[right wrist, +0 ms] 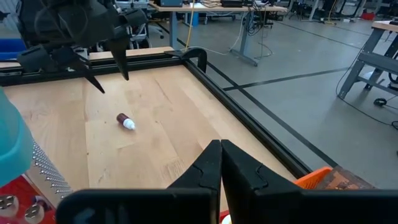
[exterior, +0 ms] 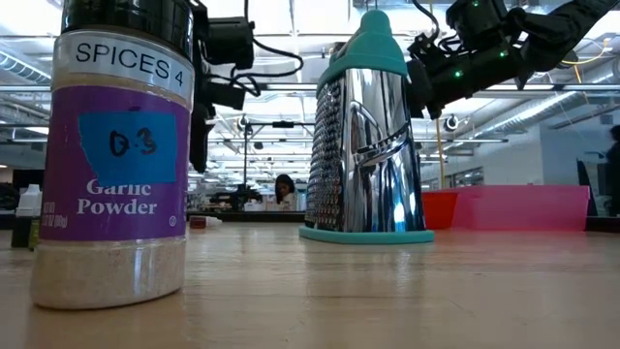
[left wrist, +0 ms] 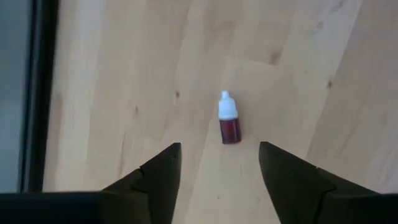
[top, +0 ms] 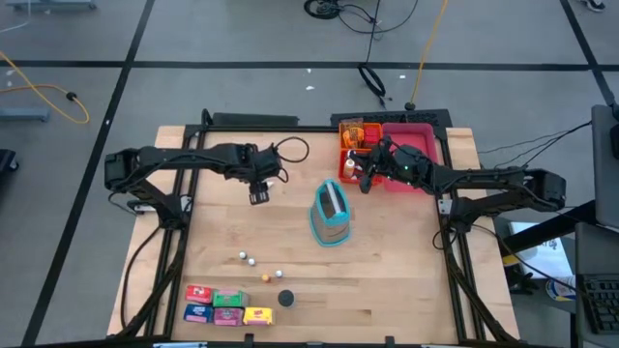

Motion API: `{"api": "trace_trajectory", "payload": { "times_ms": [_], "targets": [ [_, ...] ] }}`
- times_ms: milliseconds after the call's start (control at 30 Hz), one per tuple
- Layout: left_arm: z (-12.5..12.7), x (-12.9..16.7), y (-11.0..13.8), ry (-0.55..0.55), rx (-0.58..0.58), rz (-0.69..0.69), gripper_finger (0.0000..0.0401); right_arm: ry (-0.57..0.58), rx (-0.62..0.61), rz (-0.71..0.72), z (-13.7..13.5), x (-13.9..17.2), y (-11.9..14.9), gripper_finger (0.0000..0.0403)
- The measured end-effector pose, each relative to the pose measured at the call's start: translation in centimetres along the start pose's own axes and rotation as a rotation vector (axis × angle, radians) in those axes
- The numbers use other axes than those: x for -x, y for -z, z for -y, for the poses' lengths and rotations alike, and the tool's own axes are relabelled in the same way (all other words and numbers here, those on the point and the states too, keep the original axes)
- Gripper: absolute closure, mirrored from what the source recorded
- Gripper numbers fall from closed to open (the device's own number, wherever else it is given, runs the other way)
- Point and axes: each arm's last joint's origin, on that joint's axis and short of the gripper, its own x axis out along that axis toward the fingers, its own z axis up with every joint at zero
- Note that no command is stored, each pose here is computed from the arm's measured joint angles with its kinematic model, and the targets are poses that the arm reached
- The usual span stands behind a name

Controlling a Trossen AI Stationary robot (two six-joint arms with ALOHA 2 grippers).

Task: Pick & Place Kitchen Items
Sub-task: Put the small orange food coloring bottle into the red bin

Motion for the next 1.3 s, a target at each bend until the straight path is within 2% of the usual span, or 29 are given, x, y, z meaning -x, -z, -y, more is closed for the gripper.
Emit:
{"api": "trace_trajectory", "payload": {
  "times_ms": [167, 700, 867, 1033, 1300],
  "targets": [
    [0.3, -1.0, 0.2, -0.002, 0.016, 0.033, 0.0159, 0.0, 0.0, 0.0, 0.0, 0.0, 0.0, 0.0398],
    [0.5, -4.7, 2.0, 0.006, 0.054, 0.096, 0.0157, 0.0, -0.001, -0.001, 0.0, 0.0, 0.0, 0.0398],
    [0.3, -5.3, 2.5, 0.003, 0.07, 0.1, 0.0158, 0.0, -0.002, 0.0, 0.0, 0.0, 0.0, 0.0399],
    [0.4, -6.1, 2.8, 0.063, 0.069, 0.141, 0.0158, 0.0, -0.002, 0.0, 0.0, 0.0, 0.0, 0.0399],
    [0.1, -6.5, 3.3, 0.052, 0.074, 0.122, 0.0158, 0.0, -0.005, 0.0, 0.0, 0.0, 0.0, 0.0399]
  ]
}}
